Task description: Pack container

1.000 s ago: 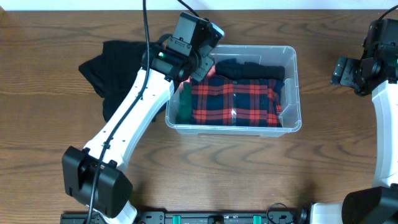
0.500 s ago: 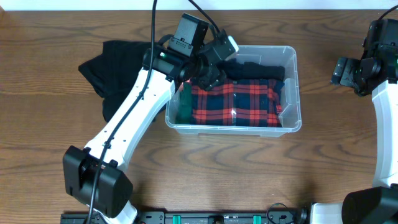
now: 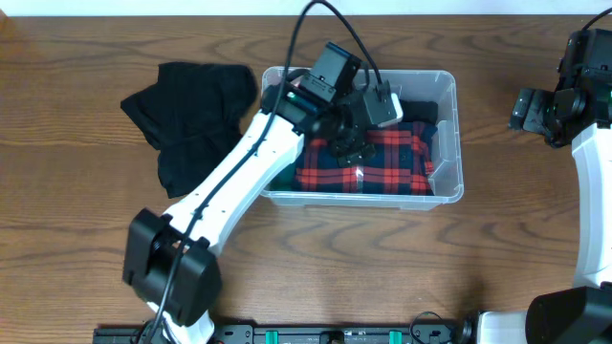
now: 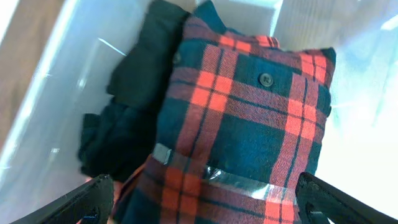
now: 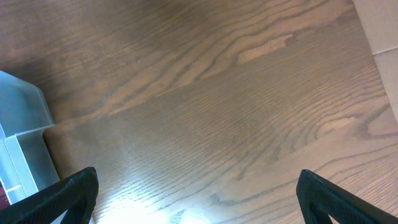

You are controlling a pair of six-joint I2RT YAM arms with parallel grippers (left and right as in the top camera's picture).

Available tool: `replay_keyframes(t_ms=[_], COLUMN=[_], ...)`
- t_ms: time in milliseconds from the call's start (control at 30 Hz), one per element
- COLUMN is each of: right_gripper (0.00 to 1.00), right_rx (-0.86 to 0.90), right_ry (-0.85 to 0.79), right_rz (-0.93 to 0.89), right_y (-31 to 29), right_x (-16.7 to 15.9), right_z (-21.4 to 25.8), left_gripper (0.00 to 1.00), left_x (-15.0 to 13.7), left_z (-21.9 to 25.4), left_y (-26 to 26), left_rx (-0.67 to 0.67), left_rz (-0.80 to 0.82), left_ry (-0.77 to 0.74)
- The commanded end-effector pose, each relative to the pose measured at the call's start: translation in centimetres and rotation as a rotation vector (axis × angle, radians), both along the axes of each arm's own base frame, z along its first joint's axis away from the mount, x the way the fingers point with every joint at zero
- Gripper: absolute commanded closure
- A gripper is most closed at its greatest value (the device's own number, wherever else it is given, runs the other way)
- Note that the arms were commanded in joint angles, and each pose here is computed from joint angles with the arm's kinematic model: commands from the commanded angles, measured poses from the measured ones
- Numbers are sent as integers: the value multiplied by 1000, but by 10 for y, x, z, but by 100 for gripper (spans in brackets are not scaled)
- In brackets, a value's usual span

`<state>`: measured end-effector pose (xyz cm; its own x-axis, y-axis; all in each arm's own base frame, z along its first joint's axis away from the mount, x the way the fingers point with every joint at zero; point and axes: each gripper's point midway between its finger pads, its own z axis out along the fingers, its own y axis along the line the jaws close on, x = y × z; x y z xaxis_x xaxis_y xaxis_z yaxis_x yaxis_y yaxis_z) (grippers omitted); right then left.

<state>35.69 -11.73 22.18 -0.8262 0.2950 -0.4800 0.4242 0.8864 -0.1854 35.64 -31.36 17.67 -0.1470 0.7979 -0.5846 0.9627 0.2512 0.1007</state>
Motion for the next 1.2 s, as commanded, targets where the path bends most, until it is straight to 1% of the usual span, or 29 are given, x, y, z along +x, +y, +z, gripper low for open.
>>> replay_keyframes(t_ms=[0, 100, 233, 433, 500, 567, 733, 800, 967, 1033, 1167], right_gripper=[1, 1, 1, 1, 1, 1, 1, 1, 1, 1, 1], right_rx=[-10, -10, -10, -10, -10, -10, -10, -10, -10, -10, -10], right_ry=[-3, -3, -3, -3, -3, -3, -3, -3, -3, -3, -3], right_rz=[-12, -12, -12, -12, -12, -12, -12, -12, -12, -12, -12], right_y=[-4, -4, -4, -4, -4, -4, -4, -4, -4, -4, -4], right_x=[-3, -3, -3, -3, -3, -3, -3, -3, -3, -3, -3], right_z=[2, 2, 2, 2, 2, 2, 2, 2, 2, 2, 2], left_gripper=[6, 6, 5, 5, 5, 5, 5, 5, 4, 5, 5], left_x=[2, 13, 37, 72, 82, 88, 94, 95, 99, 99, 94], left_z=[-9, -1, 25, 64, 69, 67, 40, 30, -10, -28, -69], left_y=[5, 18, 58, 147, 187, 220, 292, 311, 371, 383, 395], left_rx=[17, 25, 2, -106, -136, -145, -121, -131, -211, -211, -162], left_rz=[-10, 74, 282, 616, 752, 852, 1040, 1118, 1435, 1495, 1540], left_ry=[13, -2, -22, -18, 0, 22, 97, 137, 308, 360, 464])
